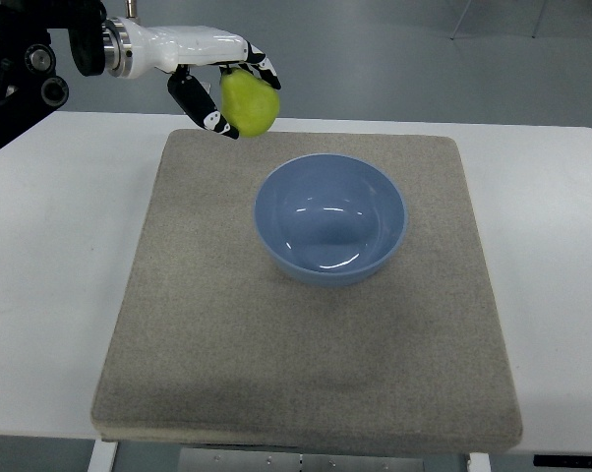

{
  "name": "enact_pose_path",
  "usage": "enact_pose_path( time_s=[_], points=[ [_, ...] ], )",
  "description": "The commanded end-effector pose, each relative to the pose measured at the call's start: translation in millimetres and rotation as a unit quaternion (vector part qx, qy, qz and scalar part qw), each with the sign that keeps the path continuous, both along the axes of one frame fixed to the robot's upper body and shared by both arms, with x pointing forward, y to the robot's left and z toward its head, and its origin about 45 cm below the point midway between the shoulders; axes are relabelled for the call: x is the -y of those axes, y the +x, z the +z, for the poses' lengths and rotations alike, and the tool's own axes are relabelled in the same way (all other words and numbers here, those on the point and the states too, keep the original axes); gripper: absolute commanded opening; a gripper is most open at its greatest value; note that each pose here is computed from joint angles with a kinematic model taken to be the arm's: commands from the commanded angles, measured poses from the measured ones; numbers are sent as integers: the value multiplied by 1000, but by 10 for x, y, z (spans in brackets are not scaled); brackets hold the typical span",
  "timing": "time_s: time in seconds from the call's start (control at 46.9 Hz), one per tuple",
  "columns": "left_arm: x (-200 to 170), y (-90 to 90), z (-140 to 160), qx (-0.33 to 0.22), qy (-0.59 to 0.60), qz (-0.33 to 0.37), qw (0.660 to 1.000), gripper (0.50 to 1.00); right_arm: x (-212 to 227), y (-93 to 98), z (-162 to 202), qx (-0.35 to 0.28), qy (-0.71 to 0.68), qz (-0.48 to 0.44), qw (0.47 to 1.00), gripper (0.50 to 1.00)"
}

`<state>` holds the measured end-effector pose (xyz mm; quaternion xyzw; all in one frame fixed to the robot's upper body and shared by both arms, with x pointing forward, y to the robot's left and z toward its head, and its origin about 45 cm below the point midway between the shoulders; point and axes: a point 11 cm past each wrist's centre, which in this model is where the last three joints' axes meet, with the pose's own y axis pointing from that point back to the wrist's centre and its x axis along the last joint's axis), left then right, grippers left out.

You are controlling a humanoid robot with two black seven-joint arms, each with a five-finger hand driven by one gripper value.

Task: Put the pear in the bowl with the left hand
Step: 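Carry the pear over the blue bowl and lower it inside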

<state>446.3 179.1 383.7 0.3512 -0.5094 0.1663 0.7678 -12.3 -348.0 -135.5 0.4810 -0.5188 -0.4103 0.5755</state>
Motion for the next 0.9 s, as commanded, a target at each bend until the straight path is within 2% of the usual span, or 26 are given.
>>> enact_pose_path(
  time_s=[0.0,0.235,0.384,0.682,0.704,0.768,0.789,0.874],
  points=[
    [162,-125,-43,-10,7,-31,999,500,0,1,0,0,0,0,1000,926],
    [493,-353,-256,-32,23,-86,996,500,0,1,0,0,0,0,1000,926],
    [653,-386,-339,-40,20,-100,994,500,0,1,0,0,0,0,1000,924],
    [672,-348,-459,-51,25,-92,994,500,0,1,0,0,0,0,1000,924],
    [665,-341,-461,-51,25,-91,994,522,0,1,0,0,0,0,1000,924],
    [650,-316,-469,-52,25,-86,995,756,0,1,0,0,0,0,1000,926],
    [643,-309,-471,-52,26,-85,995,797,0,1,0,0,0,0,1000,926],
    [607,-305,-545,-60,26,-79,995,878,0,1,0,0,0,0,1000,926]
  ],
)
